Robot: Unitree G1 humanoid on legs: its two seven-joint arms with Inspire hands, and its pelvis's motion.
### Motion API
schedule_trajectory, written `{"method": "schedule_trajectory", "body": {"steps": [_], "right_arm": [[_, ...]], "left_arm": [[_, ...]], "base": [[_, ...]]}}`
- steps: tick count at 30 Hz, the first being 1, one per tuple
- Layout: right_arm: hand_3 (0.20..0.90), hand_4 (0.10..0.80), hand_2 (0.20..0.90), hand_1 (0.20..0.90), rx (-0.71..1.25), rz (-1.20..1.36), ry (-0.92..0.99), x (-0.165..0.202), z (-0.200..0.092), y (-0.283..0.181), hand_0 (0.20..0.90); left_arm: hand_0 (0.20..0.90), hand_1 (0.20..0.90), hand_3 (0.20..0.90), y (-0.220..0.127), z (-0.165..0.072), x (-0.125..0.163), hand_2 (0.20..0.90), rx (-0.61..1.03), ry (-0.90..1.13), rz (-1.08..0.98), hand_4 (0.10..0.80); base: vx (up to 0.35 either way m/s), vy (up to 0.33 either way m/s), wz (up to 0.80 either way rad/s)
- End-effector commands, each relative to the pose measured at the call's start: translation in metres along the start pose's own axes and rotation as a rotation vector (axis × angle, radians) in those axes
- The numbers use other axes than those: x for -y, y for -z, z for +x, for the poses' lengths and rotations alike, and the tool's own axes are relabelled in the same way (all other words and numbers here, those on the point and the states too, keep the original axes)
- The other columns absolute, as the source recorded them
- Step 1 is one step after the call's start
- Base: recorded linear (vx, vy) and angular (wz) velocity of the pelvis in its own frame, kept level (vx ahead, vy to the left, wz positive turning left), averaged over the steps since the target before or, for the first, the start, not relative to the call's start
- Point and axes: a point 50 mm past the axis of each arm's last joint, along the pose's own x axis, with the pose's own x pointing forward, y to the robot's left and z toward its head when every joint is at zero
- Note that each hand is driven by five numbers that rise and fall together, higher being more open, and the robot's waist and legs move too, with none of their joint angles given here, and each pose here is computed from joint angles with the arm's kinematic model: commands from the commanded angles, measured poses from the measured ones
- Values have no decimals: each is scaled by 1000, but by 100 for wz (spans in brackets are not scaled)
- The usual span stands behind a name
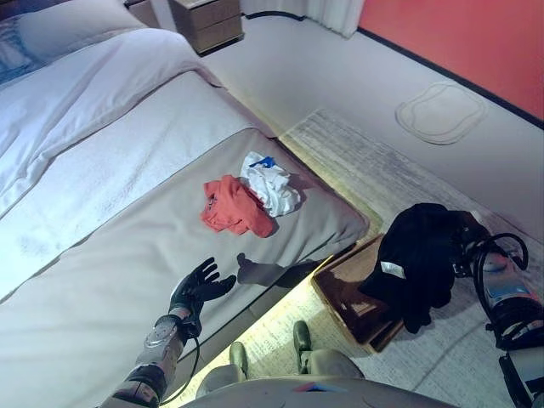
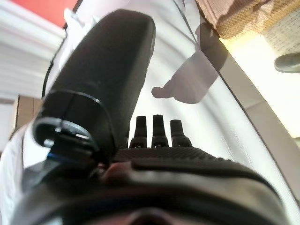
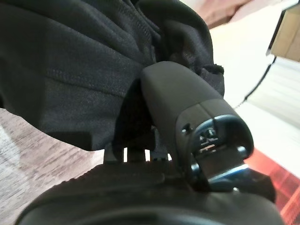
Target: Pick up the clothes from the bed and place them into the basket
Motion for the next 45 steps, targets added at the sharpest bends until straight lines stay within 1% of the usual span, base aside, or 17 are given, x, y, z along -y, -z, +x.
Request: {"method": "schedule_trajectory", "body": {"steps": [1, 7, 11, 15, 20, 23, 26, 31, 32, 35, 41, 45], "right_arm": [[900, 800, 900, 900, 207, 18, 136, 33, 9, -73, 900], [900, 800, 900, 900, 142, -14, 165, 34, 12, -61, 900], [900, 800, 900, 900, 64, -78, 185, 34, 13, -47, 900], [900, 800, 900, 900, -70, -152, 197, 31, 13, -25, 900], [900, 800, 900, 900, -218, -187, 167, 24, 8, 10, 900], [900, 800, 900, 900, -191, -184, 158, 20, 8, 10, 900], [900, 800, 900, 900, -96, -183, 180, 18, 10, -10, 900], [900, 800, 900, 900, 187, -179, 226, 15, 8, -74, 900], [900, 800, 900, 900, 282, -188, 243, 16, 3, -97, 900], [900, 800, 900, 900, 440, -209, 261, 16, -7, -134, 900], [900, 800, 900, 900, 664, -277, 341, 35, -26, -202, 900], [900, 800, 900, 900, 777, -340, 410, 48, -42, -249, 900]], "left_arm": [[900, 900, 900, -38, 6, -8, 900, 142, 26, 67, 800], [900, 900, 900, -36, 4, -10, 900, 151, 26, 62, 800], [900, 900, 900, -38, 4, -11, 900, 161, 21, 56, 800], [900, 900, 900, -38, 4, -13, 900, 158, 15, 61, 800], [900, 900, 900, -36, 3, -16, 900, 142, 7, 68, 800], [900, 900, 900, -35, 3, -16, 900, 131, 12, 84, 800], [900, 900, 900, -35, 3, -17, 900, 128, 8, 79, 800], [900, 900, 900, -34, 3, -13, 900, 134, 8, 54, 800], [900, 900, 900, -34, 3, -12, 900, 136, 6, 44, 800], [900, 900, 900, -31, 3, -8, 900, 134, 2, 41, 800], [900, 900, 900, -35, 5, 3, 900, 165, 46, 118, 800], [900, 900, 900, -52, 10, 15, 900, 238, 97, 159, 800]], "base": [[-53, -40, 20], [-5, -27, 9], [-13, -1, 9], [0, 0, 0], [7, 1, 0], [39, 1, -1], [42, 9, -3], [40, 19, -6], [39, 20, -5], [49, 13, -3], [-12, 22, 11], [-135, 54, 32]]}}
